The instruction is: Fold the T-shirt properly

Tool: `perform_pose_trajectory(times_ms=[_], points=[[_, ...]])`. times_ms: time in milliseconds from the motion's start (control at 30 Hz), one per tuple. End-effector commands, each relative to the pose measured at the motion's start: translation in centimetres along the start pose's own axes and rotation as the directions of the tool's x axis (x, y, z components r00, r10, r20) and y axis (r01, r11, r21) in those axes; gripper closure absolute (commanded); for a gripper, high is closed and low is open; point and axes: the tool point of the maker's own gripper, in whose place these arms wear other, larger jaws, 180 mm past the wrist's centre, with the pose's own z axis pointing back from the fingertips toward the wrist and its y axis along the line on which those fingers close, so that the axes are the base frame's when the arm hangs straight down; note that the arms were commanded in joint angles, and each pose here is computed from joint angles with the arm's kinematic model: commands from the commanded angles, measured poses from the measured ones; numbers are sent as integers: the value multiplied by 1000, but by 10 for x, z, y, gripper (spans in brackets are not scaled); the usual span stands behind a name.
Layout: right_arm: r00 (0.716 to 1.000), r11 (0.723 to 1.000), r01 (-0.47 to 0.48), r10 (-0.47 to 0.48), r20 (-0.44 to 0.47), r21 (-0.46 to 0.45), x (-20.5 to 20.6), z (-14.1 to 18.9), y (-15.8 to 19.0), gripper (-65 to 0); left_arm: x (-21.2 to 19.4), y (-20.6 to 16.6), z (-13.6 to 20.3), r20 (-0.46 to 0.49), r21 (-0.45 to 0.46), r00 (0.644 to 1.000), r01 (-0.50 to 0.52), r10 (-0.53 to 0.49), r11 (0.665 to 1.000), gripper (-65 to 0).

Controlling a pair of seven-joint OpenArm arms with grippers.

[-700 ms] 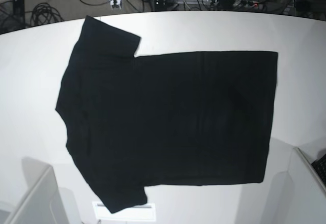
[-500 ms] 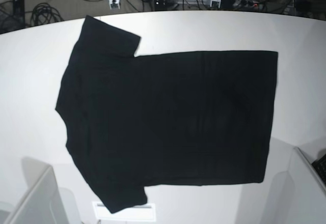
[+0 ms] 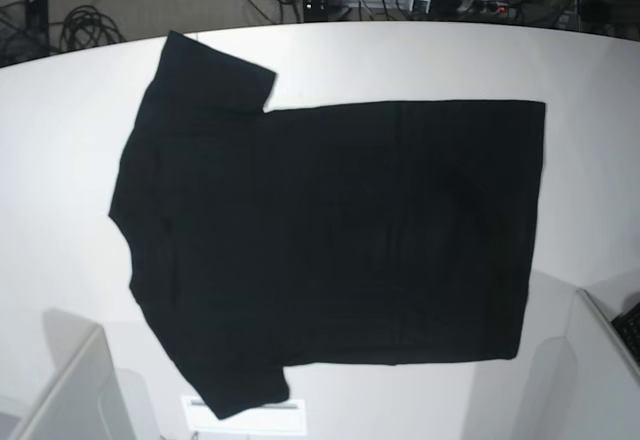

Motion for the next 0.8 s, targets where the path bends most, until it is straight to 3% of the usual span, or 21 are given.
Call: perform_pose_trajectory(times_ms=[0, 167, 367, 567, 767], points=[[1000, 1000, -9, 10, 24, -28, 14, -1, -17, 0, -4, 2, 0, -6, 5, 1000, 4, -4, 1000, -232], [998, 999, -7, 5, -59, -36, 7, -2, -22, 0, -8, 4, 1, -15, 8, 1000, 8, -8, 1000, 0], [1000, 998, -5, 5, -13, -68, 12, 1, -42, 0, -18, 30, 3, -21, 46, 1000, 21, -20, 999, 0], [996, 996, -14, 21, 83, -89, 12, 16, -53, 0, -14, 54, 23, 110, 81, 992, 56, -65, 995, 0], [979, 971, 170, -146, 145, -167, -8, 38, -83, 0, -22, 65, 57, 202, 96, 975, 80, -98, 992, 0]])
